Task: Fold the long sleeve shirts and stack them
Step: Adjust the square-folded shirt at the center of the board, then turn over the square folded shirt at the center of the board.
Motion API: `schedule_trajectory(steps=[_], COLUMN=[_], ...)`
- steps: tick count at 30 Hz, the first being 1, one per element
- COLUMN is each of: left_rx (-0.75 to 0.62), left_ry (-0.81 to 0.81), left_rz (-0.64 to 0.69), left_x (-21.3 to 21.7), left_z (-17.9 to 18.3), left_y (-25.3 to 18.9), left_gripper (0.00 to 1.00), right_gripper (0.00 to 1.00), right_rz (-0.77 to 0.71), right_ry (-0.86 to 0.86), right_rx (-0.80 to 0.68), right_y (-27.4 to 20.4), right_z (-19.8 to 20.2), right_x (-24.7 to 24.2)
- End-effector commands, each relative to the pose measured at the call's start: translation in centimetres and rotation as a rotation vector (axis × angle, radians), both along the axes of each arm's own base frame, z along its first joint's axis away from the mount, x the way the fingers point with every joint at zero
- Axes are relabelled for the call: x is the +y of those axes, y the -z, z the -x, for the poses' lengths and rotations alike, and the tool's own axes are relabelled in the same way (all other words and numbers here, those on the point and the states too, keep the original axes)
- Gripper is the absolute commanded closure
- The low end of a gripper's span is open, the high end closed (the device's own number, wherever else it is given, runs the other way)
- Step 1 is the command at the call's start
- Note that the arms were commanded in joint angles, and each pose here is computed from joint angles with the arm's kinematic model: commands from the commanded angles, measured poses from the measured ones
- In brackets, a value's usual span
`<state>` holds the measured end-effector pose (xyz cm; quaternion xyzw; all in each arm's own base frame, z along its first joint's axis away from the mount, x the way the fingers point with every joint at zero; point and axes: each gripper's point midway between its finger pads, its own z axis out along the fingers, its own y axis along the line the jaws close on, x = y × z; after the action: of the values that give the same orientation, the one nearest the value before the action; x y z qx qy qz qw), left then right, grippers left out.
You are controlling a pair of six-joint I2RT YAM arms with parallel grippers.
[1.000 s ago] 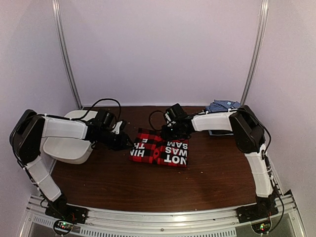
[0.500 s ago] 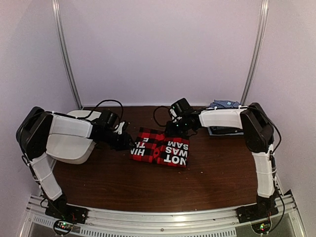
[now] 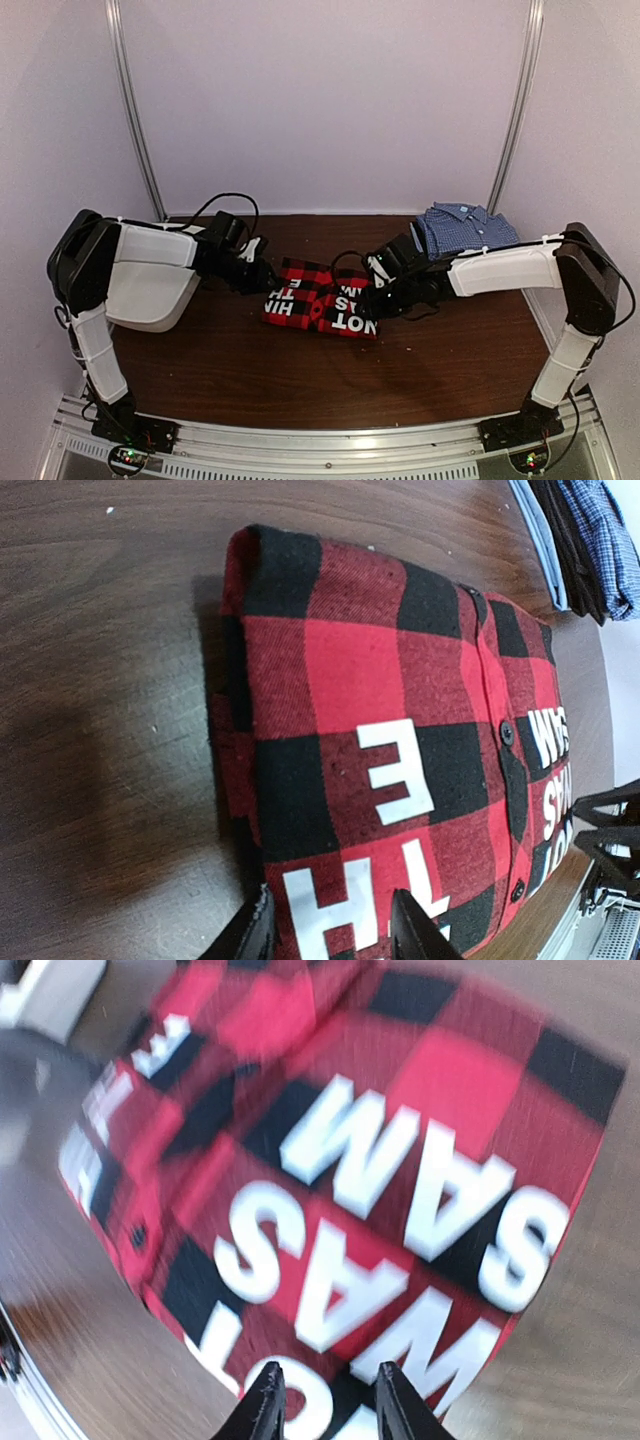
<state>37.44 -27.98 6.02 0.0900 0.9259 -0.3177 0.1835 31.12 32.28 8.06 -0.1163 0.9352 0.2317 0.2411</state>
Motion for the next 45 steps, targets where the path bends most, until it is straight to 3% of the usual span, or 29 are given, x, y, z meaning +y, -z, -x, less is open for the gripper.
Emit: schedule_trajectory(steps=[1, 13, 26, 35, 45], left_rx=[-0.021, 0.059, 0.15, 0.19, 0.177], left_ry=[0.005, 0.046, 0.052, 0.037, 0.026], left_rz=[-0.019, 0.009, 0.014, 0.021, 0.078], left_x=[0.5, 0.4, 0.2, -0.2, -1.5], left_z=[-1.0, -0.1, 0.7, 0.9, 1.1], left_y=[0.0, 1.9, 4.7, 5.7, 4.1], left_gripper=[0.59, 0.58, 0.57, 0.69, 1.0], right_gripper=[0.67, 0.68, 0.68, 0.67, 0.67], right_rz=[-0.02, 0.098, 0.071, 0.055, 0.054], right_ry=[-0.03, -0.014, 0.059, 0.138, 0.15], right_rx=[0.026, 0.12, 0.067, 0.002, -0.025], right_y=[0.4, 4.9, 2.8, 0.6, 0.0], right_z=[2.6, 5.8, 4.4, 2.5, 1.1], right_x=[0.4, -3.1, -4.1, -5.8, -5.7])
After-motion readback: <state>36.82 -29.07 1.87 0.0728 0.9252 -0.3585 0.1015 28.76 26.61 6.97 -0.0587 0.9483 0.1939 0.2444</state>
